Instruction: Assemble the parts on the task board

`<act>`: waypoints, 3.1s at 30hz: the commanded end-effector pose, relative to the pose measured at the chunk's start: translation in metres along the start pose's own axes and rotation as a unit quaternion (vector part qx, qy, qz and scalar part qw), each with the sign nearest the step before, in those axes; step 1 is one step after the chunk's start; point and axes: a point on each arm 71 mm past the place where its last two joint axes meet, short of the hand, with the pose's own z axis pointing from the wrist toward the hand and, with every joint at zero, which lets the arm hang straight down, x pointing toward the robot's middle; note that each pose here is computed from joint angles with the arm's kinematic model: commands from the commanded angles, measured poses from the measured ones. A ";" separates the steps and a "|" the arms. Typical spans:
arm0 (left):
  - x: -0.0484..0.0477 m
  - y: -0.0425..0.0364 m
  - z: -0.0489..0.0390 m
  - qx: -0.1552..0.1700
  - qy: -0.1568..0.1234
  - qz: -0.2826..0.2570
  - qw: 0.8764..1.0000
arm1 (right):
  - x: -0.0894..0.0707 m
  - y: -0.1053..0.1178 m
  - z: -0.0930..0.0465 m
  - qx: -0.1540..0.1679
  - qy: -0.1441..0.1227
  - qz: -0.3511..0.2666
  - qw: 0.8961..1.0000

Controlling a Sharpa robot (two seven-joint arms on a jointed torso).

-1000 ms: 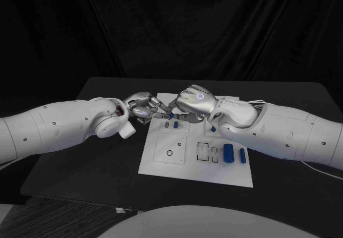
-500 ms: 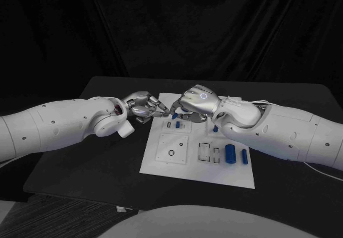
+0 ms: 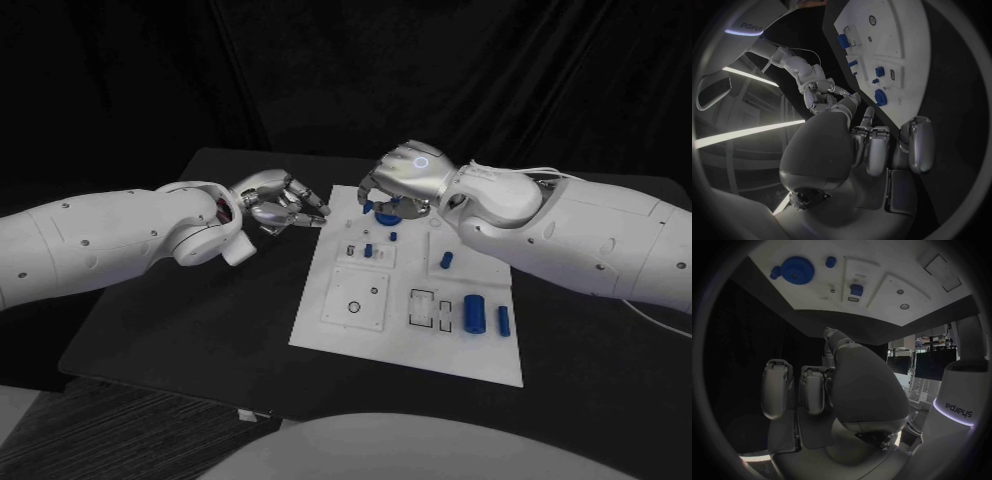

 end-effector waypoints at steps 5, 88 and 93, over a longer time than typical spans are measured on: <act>-0.0107 -0.0247 -0.0029 0.049 -0.043 0.130 0.989 | -0.003 -0.016 0.009 -0.007 0.052 -0.098 0.994; -0.0172 -0.0597 -0.0133 0.061 -0.036 0.188 0.980 | 0.039 -0.009 0.031 0.012 0.140 -0.161 0.977; -0.0171 -0.0597 -0.0128 0.061 -0.035 0.188 0.980 | 0.041 -0.007 0.031 0.011 0.144 -0.160 0.977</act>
